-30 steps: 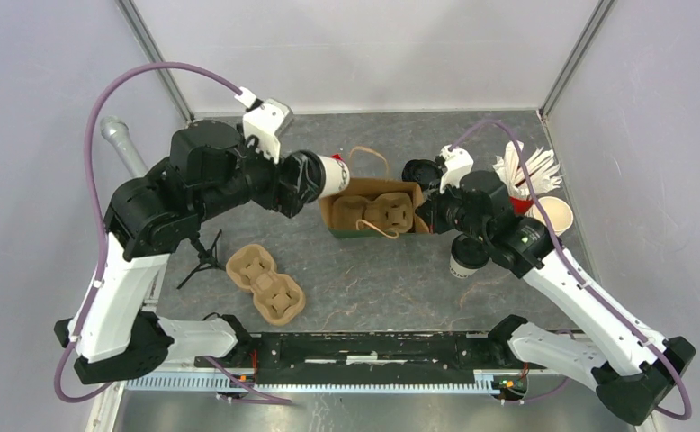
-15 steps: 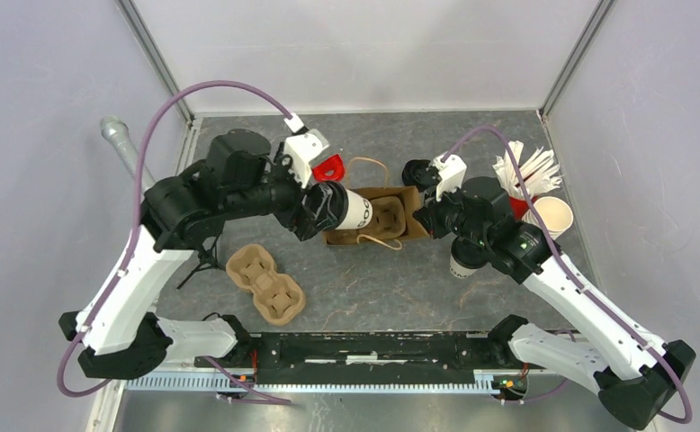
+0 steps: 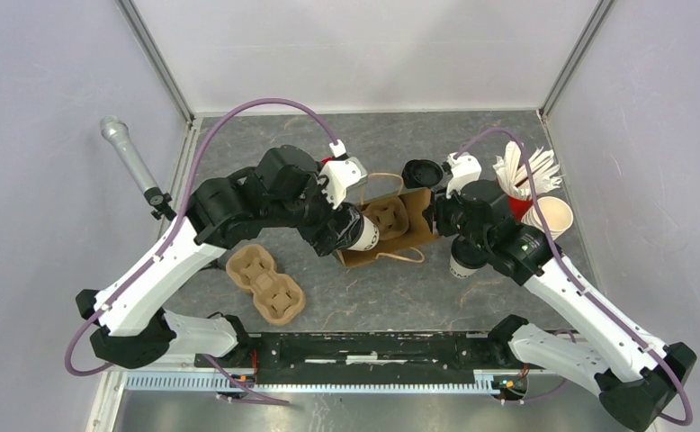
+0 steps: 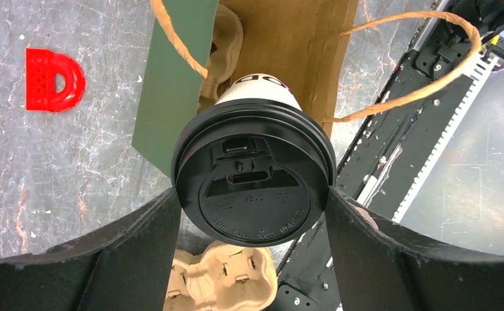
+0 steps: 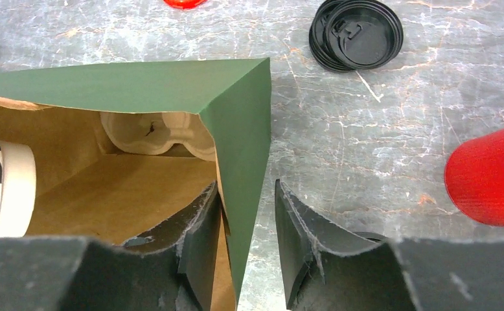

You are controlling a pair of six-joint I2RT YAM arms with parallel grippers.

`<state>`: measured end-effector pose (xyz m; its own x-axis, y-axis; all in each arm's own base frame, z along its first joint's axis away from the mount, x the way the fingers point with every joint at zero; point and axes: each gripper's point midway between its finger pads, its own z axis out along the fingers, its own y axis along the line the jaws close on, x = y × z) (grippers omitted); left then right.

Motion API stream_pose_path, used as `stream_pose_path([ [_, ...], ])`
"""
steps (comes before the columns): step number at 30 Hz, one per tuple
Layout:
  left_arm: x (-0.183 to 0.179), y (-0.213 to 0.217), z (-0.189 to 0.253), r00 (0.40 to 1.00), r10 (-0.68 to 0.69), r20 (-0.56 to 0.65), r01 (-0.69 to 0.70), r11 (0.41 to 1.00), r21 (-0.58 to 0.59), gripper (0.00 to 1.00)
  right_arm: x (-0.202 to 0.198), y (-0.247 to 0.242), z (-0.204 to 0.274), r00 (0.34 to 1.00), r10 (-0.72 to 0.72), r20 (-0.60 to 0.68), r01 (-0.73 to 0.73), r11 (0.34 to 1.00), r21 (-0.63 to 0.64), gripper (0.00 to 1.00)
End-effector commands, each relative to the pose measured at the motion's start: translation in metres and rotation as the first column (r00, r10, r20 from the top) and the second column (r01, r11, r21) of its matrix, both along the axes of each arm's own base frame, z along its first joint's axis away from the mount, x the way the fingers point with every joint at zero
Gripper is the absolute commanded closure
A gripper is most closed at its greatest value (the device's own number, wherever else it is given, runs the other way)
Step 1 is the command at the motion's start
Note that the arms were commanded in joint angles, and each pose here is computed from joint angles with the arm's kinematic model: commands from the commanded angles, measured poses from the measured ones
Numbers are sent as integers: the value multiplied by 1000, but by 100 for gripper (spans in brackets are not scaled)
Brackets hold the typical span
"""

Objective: Pack the takeout coffee

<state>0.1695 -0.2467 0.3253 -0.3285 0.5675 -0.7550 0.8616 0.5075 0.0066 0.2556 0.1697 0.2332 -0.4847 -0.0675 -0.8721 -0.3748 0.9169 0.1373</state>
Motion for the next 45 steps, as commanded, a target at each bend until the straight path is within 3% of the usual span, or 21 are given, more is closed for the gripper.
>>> stream_pose_path([
  [1, 8, -2, 6, 996, -18, 87, 17, 1000, 3, 51, 10, -4, 21, 997, -71, 39, 70, 997, 38, 58],
  [3, 10, 0, 4, 995, -11, 94, 10, 1000, 14, 51, 11, 3, 18, 998, -54, 17, 53, 998, 39, 59],
  [9, 21, 8, 6, 986, 32, 161, -40, 998, 49, 52, 14, 16, 30, 999, -24, 24, 22, 996, 92, 81],
  [15, 31, 3, 6, 976, 11, 216, -30, 996, 85, 53, 9, 23, 25, 1000, 8, 11, -9, 996, 85, 86],
  [23, 20, -18, -7, 961, -73, 267, 20, 980, 197, 53, -1, 29, 27, 1000, 20, 22, -22, 997, 74, 83],
  [30, 15, -27, -22, 937, -138, 320, 33, 949, 314, 54, -6, 18, 19, 999, -28, 17, 27, 998, 55, 61],
  [37, 11, -31, -30, 930, -167, 327, 42, 934, 355, 55, -6, 5, 16, 992, -119, -40, 121, 992, 30, 65],
  [45, 8, -28, -36, 931, -154, 331, 24, 931, 365, 56, -19, 9, 0, 991, -112, -74, 116, 992, 53, 70],
])
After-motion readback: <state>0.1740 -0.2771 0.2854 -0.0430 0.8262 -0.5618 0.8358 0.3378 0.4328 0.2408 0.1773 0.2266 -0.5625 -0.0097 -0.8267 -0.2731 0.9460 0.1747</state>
